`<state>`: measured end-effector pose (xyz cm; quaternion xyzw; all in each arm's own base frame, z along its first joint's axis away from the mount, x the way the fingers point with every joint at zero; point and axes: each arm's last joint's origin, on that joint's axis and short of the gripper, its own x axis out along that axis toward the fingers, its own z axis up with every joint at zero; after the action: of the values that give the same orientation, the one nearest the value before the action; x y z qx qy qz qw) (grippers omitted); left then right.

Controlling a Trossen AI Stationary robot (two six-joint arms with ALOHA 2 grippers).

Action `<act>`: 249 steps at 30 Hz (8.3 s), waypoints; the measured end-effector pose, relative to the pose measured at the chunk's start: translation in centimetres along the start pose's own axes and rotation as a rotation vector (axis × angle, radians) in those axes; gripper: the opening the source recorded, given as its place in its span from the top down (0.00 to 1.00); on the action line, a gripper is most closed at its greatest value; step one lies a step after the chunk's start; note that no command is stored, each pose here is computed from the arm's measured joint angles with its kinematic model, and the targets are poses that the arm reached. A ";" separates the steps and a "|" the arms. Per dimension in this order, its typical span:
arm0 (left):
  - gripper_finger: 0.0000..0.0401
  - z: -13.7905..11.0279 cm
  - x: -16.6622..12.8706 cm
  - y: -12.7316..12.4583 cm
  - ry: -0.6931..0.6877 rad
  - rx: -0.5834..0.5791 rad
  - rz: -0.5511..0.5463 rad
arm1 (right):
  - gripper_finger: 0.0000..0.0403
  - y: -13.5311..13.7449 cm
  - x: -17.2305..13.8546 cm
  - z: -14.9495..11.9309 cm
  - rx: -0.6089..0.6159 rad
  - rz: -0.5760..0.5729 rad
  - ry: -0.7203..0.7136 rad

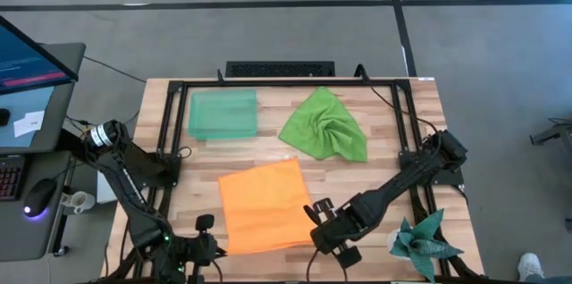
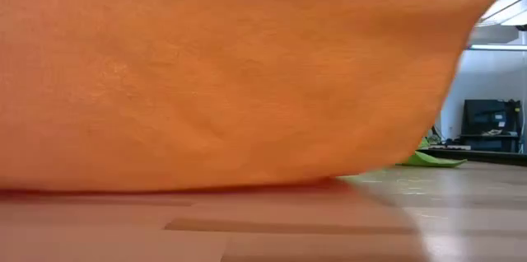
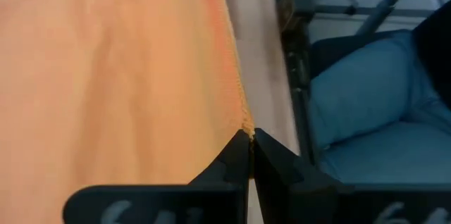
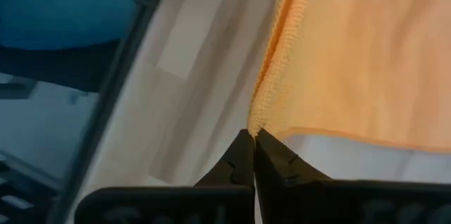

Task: Roll microfiber towels into tight, uniform cylinder then place into a basket
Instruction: Fold the yellow towel

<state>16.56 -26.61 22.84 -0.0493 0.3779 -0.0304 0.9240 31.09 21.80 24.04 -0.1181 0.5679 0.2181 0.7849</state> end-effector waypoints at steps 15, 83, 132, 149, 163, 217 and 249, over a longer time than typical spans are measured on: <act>1.00 -1.9 2.5 4.2 -0.016 -0.111 0.268 | 0.98 -9.0 0.3 0.2 0.203 -0.249 -0.045; 0.96 -1.9 5.4 12.3 0.266 -0.512 0.862 | 0.97 -25.7 2.6 -4.3 0.753 -0.319 -0.016; 0.76 -0.9 7.2 10.3 0.198 -0.396 0.597 | 0.59 -24.2 -2.0 -6.9 0.632 -0.325 0.068; 0.76 -2.0 11.0 8.8 0.196 -0.404 0.495 | 0.63 -15.9 3.6 -6.0 0.410 -0.207 -0.330; 0.76 -2.2 10.8 6.7 0.220 -0.388 0.443 | 0.63 -15.3 3.2 -4.8 0.309 -0.219 -0.431; 0.76 2.2 14.6 11.3 0.481 -0.054 -0.109 | 0.69 -15.3 -6.6 -7.0 0.420 -0.671 -0.364; 0.90 -0.7 5.6 11.7 0.843 -0.069 0.521 | 0.69 -14.8 -6.2 -7.7 0.442 -0.651 -0.287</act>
<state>20.27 -15.53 17.16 0.0326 0.7194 0.1968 0.6654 30.08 4.21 26.43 -0.0884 0.4189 -0.1545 0.8904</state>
